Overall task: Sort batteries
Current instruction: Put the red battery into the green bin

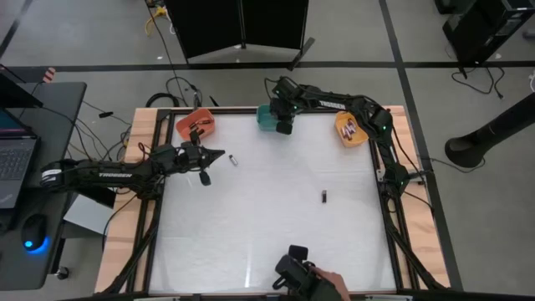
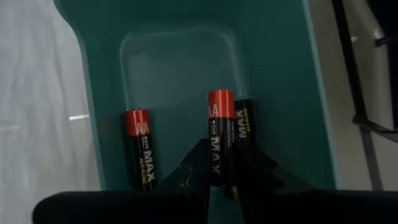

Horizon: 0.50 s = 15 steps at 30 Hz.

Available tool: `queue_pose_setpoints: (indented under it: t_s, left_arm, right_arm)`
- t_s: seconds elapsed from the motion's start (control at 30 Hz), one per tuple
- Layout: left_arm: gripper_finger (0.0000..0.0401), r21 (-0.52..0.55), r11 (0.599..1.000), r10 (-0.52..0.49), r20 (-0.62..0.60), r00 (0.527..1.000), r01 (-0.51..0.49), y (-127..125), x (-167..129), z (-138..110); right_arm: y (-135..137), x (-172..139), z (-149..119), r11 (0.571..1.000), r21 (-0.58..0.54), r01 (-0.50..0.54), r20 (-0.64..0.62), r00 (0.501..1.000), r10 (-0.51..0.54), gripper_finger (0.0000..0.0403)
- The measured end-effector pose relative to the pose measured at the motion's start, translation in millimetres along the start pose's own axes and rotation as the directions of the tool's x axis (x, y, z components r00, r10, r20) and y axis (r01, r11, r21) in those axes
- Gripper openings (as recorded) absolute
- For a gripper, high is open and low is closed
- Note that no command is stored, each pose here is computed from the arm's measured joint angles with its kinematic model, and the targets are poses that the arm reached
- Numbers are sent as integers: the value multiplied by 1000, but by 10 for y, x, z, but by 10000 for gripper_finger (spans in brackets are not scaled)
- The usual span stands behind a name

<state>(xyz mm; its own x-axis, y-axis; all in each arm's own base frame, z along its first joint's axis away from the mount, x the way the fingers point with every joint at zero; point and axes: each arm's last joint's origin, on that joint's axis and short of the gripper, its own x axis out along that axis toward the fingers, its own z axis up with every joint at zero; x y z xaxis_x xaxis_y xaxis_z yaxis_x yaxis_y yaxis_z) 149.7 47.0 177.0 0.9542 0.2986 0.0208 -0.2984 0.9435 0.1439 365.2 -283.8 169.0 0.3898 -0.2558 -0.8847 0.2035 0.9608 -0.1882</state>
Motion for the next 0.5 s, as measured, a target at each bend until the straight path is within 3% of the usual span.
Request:
queue_pose_setpoints:
  t_s: [0.5]
  left_arm:
    - [8, 0, 1000, 0, 0, 1000, 0, 0, 0, 0]
  right_arm:
    - [-71, 141, -91, 997, 27, -67, 1, 998, 67, 59]
